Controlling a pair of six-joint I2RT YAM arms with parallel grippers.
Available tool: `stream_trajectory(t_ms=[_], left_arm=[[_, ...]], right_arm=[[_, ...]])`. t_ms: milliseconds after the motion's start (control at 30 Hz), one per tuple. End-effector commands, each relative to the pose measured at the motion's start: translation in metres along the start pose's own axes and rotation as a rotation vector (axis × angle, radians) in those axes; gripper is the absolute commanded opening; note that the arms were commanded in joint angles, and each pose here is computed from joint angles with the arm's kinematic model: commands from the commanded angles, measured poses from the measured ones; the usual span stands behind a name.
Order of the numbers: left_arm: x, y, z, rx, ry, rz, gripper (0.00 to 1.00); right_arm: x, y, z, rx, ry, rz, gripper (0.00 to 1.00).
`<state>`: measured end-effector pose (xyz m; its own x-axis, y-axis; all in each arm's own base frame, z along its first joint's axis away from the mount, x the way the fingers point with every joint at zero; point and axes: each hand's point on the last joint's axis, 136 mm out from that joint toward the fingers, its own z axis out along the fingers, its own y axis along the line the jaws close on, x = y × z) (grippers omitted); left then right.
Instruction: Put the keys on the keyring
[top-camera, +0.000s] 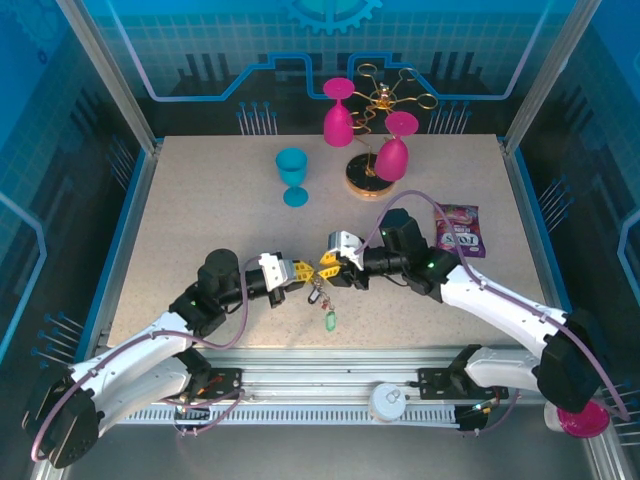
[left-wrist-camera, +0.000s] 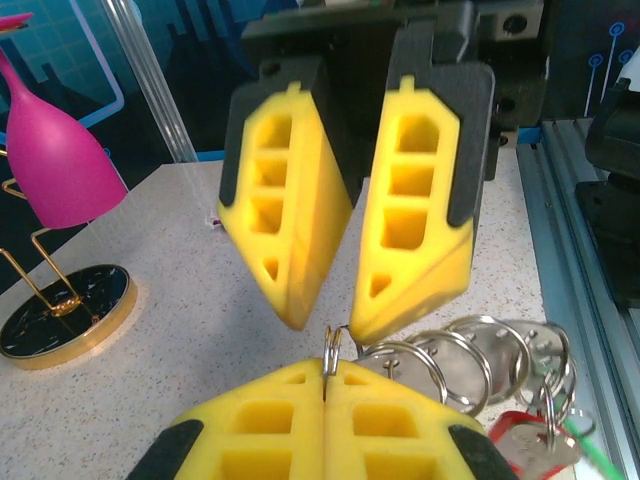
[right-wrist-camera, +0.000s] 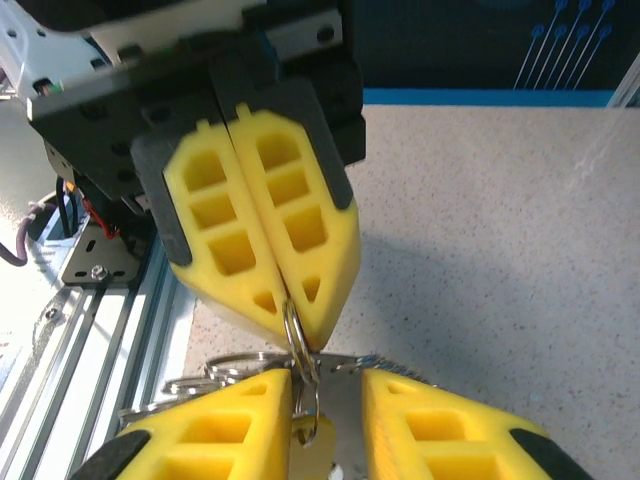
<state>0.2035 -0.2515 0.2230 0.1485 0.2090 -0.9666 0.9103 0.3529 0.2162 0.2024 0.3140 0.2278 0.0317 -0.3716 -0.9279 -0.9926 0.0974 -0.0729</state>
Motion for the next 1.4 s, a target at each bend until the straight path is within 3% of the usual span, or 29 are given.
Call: stream_trajectory(t_ms=[0, 500, 867, 1200, 1367], left_arm=[[-0.01, -0.004, -0.001, 0.021, -0.052, 0.024, 0.0], [-0.009, 0.0, -0.002, -0.001, -0.04, 0.034, 0.0], [-0.001, 0.003, 0.0, -0.018, -0.001, 0.037, 0.0], [-0.011, 0.0, -0.001, 0.001, -0.052, 0.024, 0.0], [-0.013, -0.002, -0.001, 0.014, -0.069, 0.004, 0.0]], right_arm=[[-0.004, 0.0, -0.002, 0.001, -0.031, -0.029, 0.25], [0.007, 0.001, 0.011, -0.022, 0.007, -0.062, 0.25], [0.006, 0.003, 0.013, -0.031, -0.031, -0.09, 0.24], [0.003, 0.0, 0.021, -0.042, -0.038, -0.103, 0.19], [-0.004, -0.003, 0.025, -0.045, -0.057, -0.129, 0.1]])
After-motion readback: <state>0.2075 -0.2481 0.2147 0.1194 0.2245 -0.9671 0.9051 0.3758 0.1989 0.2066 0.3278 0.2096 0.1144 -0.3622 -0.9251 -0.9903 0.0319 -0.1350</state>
